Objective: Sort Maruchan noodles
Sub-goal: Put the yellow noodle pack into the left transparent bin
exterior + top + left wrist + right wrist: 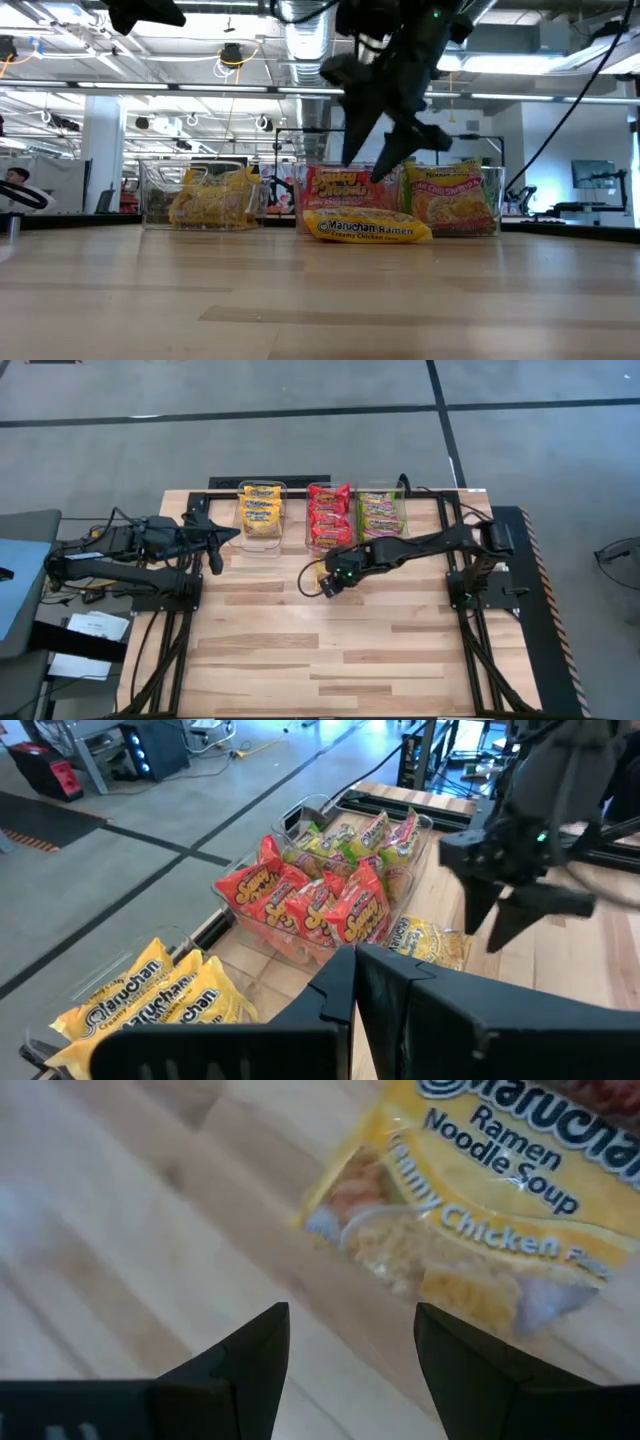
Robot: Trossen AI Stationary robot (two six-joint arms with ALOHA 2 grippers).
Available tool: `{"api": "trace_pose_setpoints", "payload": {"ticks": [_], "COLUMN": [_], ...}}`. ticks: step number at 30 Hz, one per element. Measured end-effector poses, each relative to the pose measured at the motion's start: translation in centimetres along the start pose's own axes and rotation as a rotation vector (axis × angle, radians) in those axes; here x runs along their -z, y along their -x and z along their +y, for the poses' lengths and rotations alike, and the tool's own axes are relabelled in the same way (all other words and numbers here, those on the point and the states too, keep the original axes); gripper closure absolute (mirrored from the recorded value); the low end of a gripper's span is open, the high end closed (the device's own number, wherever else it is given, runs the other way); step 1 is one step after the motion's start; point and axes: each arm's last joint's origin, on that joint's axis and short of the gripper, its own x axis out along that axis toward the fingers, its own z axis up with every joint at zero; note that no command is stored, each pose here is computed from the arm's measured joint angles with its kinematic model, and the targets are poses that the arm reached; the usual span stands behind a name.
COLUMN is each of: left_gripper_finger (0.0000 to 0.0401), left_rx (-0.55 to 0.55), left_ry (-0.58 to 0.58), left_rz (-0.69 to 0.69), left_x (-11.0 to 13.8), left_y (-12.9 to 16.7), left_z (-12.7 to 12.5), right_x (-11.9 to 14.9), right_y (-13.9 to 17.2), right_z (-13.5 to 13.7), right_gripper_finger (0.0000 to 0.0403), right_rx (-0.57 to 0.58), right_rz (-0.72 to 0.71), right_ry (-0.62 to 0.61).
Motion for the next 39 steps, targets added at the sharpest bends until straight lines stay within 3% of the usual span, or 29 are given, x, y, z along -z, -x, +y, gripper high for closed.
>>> {"api": "trace_pose_setpoints", "payload": {"ticks": [6,10,23,39], "left_gripper_finger": [0.0401,0.0401,0.0401,0.0401], "left_rx": [0.0,0.0,0.001,0.0], "left_ry": [-0.001,-0.001,-0.001,0.002], "left_rz": [0.002,0.002,0.001,0.0], "left_x": [0.0,0.0,0.0,0.0], "left_y": [0.0,0.0,0.0,0.0], "left_z": [0.0,0.0,0.0,0.0], "right_x": [0.2,0.3,-0.3,-1.0], "right_y": [-1.0,-1.6,-3.3,-4.3], "right_z": [-0.2,-0.5,-1.6,-3.0], "right_gripper_finger": [0.0164,0.0164,0.0164,0.0164], "right_rx": [0.053,0.113,0.22,0.291], "right_rz": [-0.012,-0.047,-0.142,-0.123], "right_ry": [-0.187,-0.246,-0.294,-0.299]}}
